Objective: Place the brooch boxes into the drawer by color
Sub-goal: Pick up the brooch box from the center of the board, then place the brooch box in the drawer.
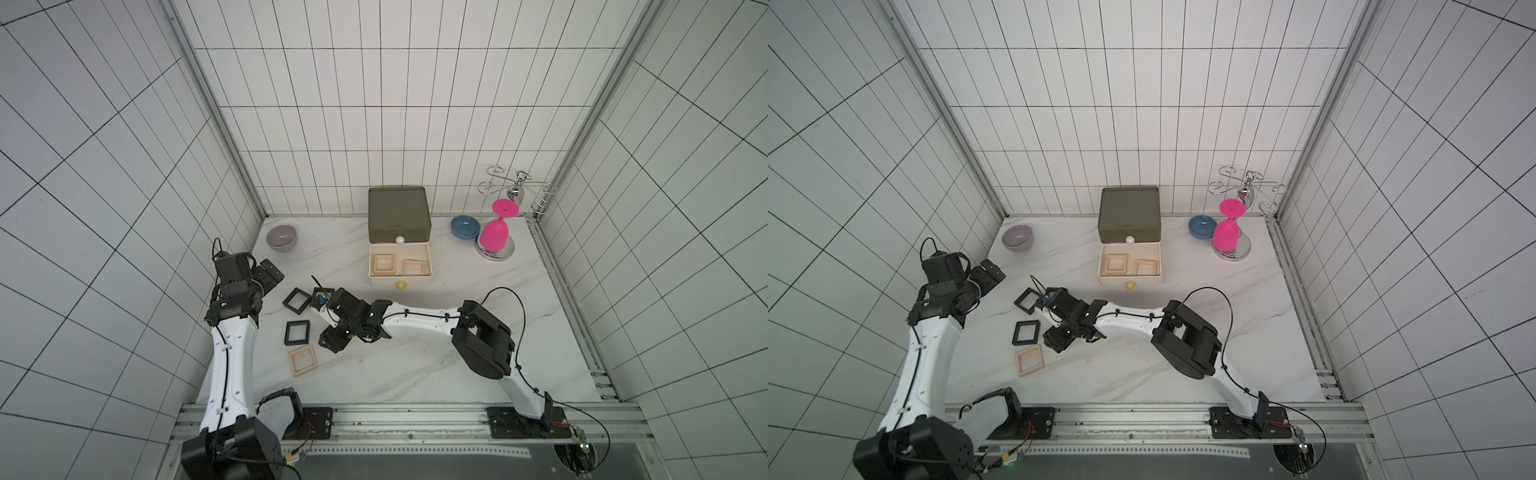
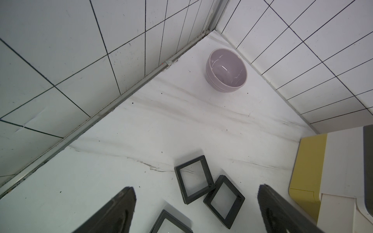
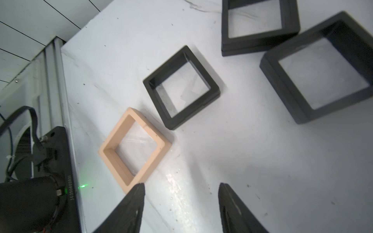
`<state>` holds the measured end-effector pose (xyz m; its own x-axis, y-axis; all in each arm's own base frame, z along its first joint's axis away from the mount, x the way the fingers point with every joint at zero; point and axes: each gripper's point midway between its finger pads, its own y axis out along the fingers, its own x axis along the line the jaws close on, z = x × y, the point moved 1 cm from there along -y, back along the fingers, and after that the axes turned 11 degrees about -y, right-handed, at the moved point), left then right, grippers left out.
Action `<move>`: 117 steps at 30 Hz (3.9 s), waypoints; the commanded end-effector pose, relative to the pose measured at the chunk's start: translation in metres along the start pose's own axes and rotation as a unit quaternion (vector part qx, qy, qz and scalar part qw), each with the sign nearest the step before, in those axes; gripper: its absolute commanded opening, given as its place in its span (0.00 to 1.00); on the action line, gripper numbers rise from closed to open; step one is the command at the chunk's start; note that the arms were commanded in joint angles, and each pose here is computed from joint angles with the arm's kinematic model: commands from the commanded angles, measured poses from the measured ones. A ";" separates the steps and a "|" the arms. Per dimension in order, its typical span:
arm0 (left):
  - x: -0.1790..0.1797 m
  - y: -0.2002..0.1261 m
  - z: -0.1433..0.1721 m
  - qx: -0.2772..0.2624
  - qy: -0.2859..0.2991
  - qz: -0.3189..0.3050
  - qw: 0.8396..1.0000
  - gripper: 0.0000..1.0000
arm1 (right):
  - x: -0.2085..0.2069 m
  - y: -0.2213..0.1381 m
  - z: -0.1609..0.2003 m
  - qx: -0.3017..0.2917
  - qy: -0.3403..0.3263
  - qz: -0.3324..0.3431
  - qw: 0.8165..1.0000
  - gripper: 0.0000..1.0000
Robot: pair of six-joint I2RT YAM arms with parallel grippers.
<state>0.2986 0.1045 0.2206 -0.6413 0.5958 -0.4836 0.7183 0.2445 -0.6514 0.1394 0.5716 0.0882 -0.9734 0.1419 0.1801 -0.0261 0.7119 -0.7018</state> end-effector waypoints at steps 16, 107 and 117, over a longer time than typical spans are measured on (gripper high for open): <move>0.008 -0.002 -0.018 -0.032 -0.004 -0.017 0.999 0.98 | 0.023 0.050 0.021 0.060 0.011 -0.034 0.998 0.53; -0.012 -0.002 0.001 0.012 -0.012 0.059 0.998 0.98 | -0.274 -0.266 0.067 0.018 0.307 0.400 0.864 0.37; -0.012 -0.002 0.002 0.013 -0.012 0.058 0.998 0.98 | -0.223 -0.307 0.024 -0.102 0.280 0.324 0.898 0.51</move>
<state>0.3026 0.0954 0.2291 -0.5668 0.5934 -0.5715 0.7791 0.1604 -0.6061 0.3752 0.3007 0.2130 -0.4386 0.8975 0.0453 0.5922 0.3265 -0.7367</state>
